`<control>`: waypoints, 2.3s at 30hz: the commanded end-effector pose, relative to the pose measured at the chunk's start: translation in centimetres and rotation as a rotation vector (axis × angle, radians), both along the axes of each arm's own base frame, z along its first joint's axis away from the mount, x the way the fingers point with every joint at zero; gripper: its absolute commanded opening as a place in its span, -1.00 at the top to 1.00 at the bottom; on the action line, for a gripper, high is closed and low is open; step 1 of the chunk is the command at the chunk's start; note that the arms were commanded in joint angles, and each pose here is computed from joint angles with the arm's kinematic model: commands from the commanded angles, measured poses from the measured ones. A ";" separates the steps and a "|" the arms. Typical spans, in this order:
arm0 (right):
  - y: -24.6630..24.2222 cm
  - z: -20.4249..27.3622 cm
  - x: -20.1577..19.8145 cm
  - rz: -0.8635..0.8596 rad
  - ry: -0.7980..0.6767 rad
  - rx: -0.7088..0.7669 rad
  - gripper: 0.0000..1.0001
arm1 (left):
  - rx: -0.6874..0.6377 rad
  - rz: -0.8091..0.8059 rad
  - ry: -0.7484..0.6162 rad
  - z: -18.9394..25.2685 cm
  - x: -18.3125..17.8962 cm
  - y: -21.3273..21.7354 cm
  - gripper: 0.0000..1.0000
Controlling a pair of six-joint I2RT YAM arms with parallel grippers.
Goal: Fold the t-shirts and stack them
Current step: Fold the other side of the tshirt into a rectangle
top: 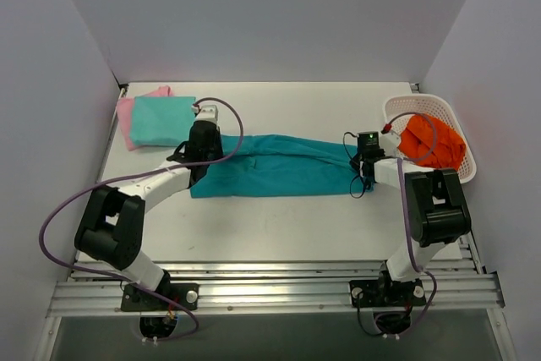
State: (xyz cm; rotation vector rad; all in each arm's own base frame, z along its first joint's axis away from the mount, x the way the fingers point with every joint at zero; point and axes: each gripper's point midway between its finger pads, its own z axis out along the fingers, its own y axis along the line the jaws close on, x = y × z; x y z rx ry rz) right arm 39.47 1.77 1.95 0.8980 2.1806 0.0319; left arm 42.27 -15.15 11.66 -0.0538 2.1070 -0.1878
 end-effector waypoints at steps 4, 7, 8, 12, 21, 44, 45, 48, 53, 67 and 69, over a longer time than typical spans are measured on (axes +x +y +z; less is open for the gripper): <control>-1.3 0.2 -0.6 -0.091 -0.023 -0.020 1.00 | 0.201 0.173 0.130 -1.9 -2.0 3.6 0.68; -1.7 0.4 -0.9 -0.116 -0.031 -0.025 0.16 | 0.367 0.274 0.222 -3.1 -2.6 4.8 -0.27; -1.8 0.5 -0.8 -0.124 -0.035 -0.025 -0.09 | 0.428 0.314 0.253 -4.0 -2.8 5.2 -0.42; -1.9 2.2 0.2 -0.147 -0.064 -0.024 -0.57 | 0.533 0.464 0.203 -1.4 -2.8 5.9 -0.82; -1.2 8.3 4.3 -0.116 -0.166 -0.022 -0.57 | 0.229 0.299 0.013 5.1 2.0 2.5 -0.84; 0.1 7.1 6.4 -0.061 -0.151 -0.030 -0.51 | -0.310 -0.066 0.166 -5.9 6.0 -1.0 -0.55; 0.1 6.9 6.5 -0.062 -0.148 -0.030 -0.50 | -0.312 -0.066 0.164 -5.7 6.0 -0.9 -0.53; 0.2 6.6 6.5 -0.064 -0.144 -0.033 -0.50 | -0.314 -0.066 0.161 -5.6 5.7 -0.6 -0.50; 0.7 6.1 6.6 -0.054 -0.128 -0.045 -0.49 | -0.308 -0.053 0.157 -5.1 5.2 -0.1 -0.47; 2.0 5.9 6.3 -0.038 -0.114 -0.062 -0.49 | -0.249 0.022 0.132 -2.7 3.5 1.9 -0.43; 2.0 5.8 6.2 -0.036 -0.111 -0.063 -0.49 | -0.249 0.021 0.136 -2.9 3.4 1.9 -0.43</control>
